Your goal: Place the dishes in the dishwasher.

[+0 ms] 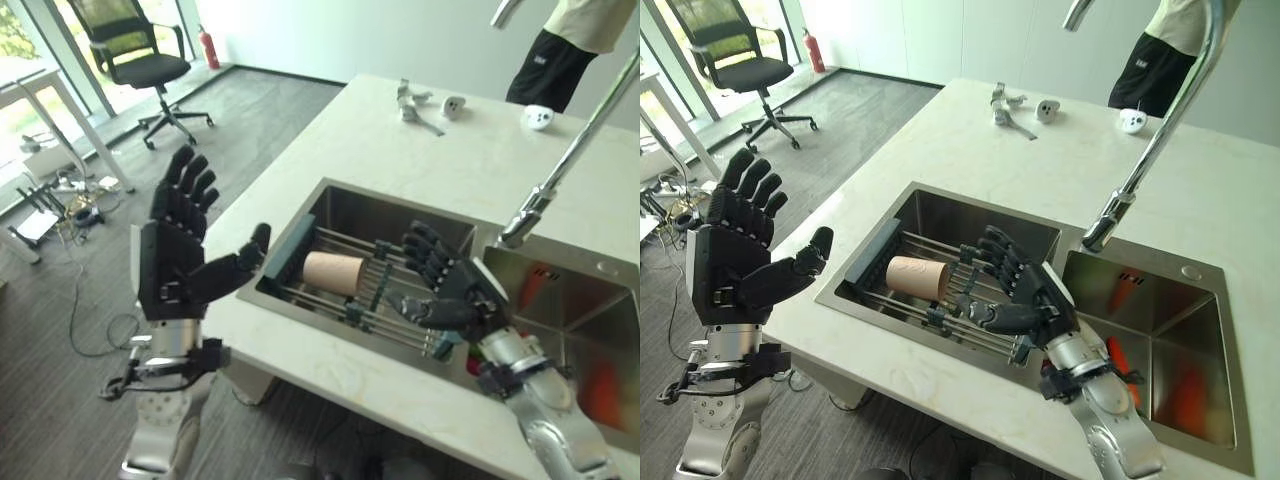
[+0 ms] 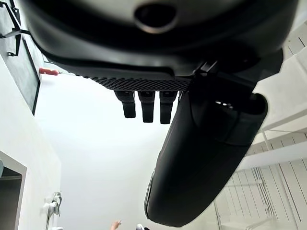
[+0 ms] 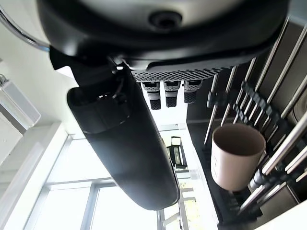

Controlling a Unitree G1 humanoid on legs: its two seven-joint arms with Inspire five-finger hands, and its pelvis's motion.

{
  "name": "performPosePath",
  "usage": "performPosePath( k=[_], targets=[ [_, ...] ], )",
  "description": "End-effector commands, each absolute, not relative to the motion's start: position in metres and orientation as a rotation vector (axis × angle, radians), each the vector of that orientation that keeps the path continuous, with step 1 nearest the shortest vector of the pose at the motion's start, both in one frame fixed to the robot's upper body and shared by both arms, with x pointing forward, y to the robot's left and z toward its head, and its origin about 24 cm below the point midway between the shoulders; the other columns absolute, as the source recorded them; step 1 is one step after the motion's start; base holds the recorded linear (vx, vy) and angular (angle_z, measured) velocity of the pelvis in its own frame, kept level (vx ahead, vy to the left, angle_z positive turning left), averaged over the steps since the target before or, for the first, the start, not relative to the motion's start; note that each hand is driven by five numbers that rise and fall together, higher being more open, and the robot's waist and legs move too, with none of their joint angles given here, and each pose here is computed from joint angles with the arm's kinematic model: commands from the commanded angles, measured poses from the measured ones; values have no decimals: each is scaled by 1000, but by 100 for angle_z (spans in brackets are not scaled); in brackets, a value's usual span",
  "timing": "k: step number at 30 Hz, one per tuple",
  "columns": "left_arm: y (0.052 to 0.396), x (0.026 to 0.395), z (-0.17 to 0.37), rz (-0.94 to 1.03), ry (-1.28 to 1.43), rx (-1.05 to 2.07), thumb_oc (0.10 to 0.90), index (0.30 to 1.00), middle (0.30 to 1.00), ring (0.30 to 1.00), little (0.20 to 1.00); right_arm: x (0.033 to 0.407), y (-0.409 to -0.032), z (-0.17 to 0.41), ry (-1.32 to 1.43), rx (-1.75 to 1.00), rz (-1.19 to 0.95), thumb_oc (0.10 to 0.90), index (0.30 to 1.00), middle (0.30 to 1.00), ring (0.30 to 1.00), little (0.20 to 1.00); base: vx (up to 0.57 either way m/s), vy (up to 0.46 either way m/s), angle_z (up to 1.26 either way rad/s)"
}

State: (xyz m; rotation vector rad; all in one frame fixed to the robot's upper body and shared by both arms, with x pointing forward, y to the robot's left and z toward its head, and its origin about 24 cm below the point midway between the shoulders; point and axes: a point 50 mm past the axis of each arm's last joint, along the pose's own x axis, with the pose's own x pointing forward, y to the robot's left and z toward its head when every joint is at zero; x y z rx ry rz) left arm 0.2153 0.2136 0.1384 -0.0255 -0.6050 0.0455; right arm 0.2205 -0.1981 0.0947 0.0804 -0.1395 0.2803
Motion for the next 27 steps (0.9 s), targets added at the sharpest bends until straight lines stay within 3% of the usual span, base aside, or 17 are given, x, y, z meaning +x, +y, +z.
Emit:
performPosePath(
  k=[1,10,27],
  targets=[
    [211,204,171,-20,-812,-10,800,900,900,900,900,229,-198,145,-454,139,278,800,900,900,900,900,185,281,-6],
    [216,212,175,11,-813,29,800,900,900,900,900,233,-200,150,-457,119,274,800,900,900,900,900,93,249,-71],
    [217,231,177,-313,-570,431,800,900,900,900,900,235,-206,155,-434,54,260,800,900,900,900,900,32,53,-4]
  ],
)
